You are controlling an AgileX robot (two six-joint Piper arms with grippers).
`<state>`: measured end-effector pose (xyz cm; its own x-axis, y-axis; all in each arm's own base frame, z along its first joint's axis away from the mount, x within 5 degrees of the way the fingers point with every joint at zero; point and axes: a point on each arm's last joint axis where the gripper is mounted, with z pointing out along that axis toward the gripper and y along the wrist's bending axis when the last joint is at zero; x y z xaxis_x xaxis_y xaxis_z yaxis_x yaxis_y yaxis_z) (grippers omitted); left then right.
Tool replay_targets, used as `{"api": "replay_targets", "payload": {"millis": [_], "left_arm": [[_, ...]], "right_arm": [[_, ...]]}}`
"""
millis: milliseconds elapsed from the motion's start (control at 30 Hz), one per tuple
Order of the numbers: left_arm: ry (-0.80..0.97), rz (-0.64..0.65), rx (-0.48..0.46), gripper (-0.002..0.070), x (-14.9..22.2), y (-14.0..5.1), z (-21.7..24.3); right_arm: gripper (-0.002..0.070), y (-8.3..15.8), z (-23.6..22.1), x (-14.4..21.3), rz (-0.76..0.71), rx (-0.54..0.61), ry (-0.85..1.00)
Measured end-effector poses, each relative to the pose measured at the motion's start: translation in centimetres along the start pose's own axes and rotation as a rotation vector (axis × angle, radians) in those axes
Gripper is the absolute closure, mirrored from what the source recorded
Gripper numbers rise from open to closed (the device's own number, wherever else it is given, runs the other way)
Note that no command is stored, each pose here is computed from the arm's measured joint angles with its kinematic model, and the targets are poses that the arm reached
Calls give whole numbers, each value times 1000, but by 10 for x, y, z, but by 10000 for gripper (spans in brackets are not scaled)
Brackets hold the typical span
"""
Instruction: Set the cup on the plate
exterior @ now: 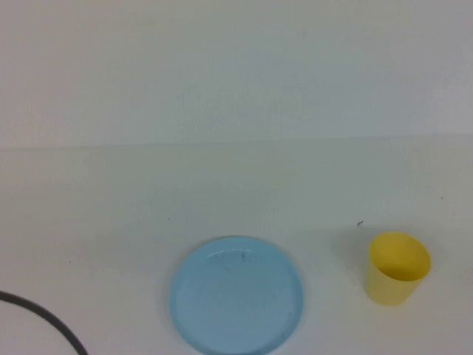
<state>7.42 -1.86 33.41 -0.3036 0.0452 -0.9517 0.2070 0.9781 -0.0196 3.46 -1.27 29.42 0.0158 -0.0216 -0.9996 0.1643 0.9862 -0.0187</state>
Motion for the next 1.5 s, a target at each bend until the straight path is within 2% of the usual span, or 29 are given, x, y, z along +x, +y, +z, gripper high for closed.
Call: {"api": "replay_targets", "payload": {"millis": [100,167,233,367,467,600,700,967,1067,1167,1233,1333,1400,1500], "left_arm": [[9,124,7,675,-13,3,13],[13,160,32,675,-20,3,25],[30,134,84,675,-25,2,36],[166,17,277,675,-25,-7,70],[219,22,360,675,-22,-7,96],[307,8,368,675,-17,0,130],[388,39,394,675,-10,-5,152],[549,185,373,675,11,-50,200],[637,260,377,669,20,-64,218],[691,261,379,600,24,-72,235],[722,228,382,501,25,-75,244],[793,186,366,354,30,-77,258],[824,169,338,302,34,-77,268],[861,144,324,286,41,-79,283]], "right_arm": [[676,-4,5,-2,-77,36,199],[676,-1,10,-2,-115,1,303],[676,4,12,-2,-134,-67,390],[676,21,14,3,-146,-265,559],[676,31,16,9,-151,-382,696],[676,33,21,18,-177,-428,850],[676,34,26,20,-186,-438,891],[676,36,37,25,-209,-457,948],[647,37,41,28,-207,-459,975],[537,37,46,30,-198,-458,1005],[428,38,47,31,-193,-458,1013],[314,38,48,31,-190,-456,1009],[282,38,48,31,-184,-459,1009],[268,40,48,30,-166,-468,1005]]}}
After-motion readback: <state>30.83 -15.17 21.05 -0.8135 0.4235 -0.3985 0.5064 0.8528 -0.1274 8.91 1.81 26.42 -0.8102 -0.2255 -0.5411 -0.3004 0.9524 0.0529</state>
